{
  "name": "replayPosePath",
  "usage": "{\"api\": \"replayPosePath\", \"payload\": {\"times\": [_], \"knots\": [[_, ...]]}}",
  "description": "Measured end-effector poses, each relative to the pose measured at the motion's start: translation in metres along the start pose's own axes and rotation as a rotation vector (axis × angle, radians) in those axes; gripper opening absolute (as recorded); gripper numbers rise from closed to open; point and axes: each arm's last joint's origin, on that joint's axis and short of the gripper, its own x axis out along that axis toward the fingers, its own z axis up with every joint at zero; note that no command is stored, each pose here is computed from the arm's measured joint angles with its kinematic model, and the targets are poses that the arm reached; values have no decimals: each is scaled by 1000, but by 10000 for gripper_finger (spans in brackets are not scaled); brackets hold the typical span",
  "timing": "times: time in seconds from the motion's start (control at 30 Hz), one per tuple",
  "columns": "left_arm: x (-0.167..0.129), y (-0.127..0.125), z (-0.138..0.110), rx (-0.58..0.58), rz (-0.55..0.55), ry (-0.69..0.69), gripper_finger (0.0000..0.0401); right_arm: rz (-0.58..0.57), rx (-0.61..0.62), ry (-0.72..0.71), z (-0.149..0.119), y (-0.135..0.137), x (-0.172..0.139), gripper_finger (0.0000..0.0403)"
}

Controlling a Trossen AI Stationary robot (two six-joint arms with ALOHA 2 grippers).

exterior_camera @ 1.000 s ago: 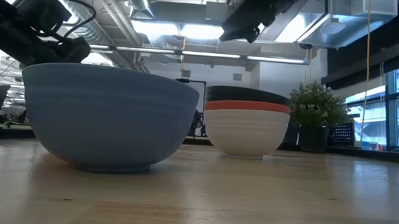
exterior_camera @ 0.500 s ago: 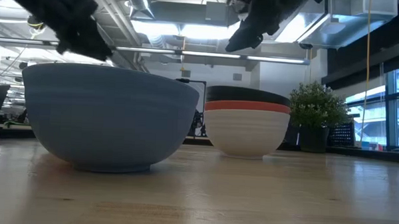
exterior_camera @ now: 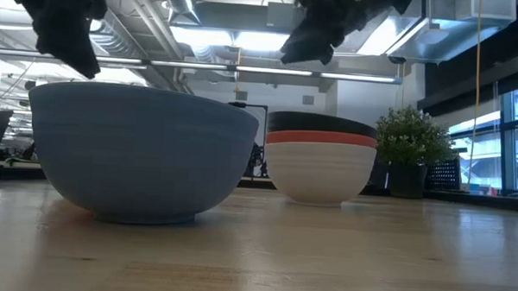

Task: Nest bowls inside each other
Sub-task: Stack the red bowl on top of the black bowl

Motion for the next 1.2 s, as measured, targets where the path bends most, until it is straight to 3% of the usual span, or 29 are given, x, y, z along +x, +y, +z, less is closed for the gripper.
{"api": "replayPosePath", "payload": {"times": [0.27, 0.97, 1.2], "knots": [[14, -5, 5, -24, -52, 98, 149, -21, 26, -58, 5, -8, -1, 186], [71, -9, 20, -88, 111, 377, 149, 52, 31, -62, 5, -14, -4, 186], [90, -5, 31, -98, 94, 360, 149, 52, 9, -63, 5, -14, -4, 186]]}}
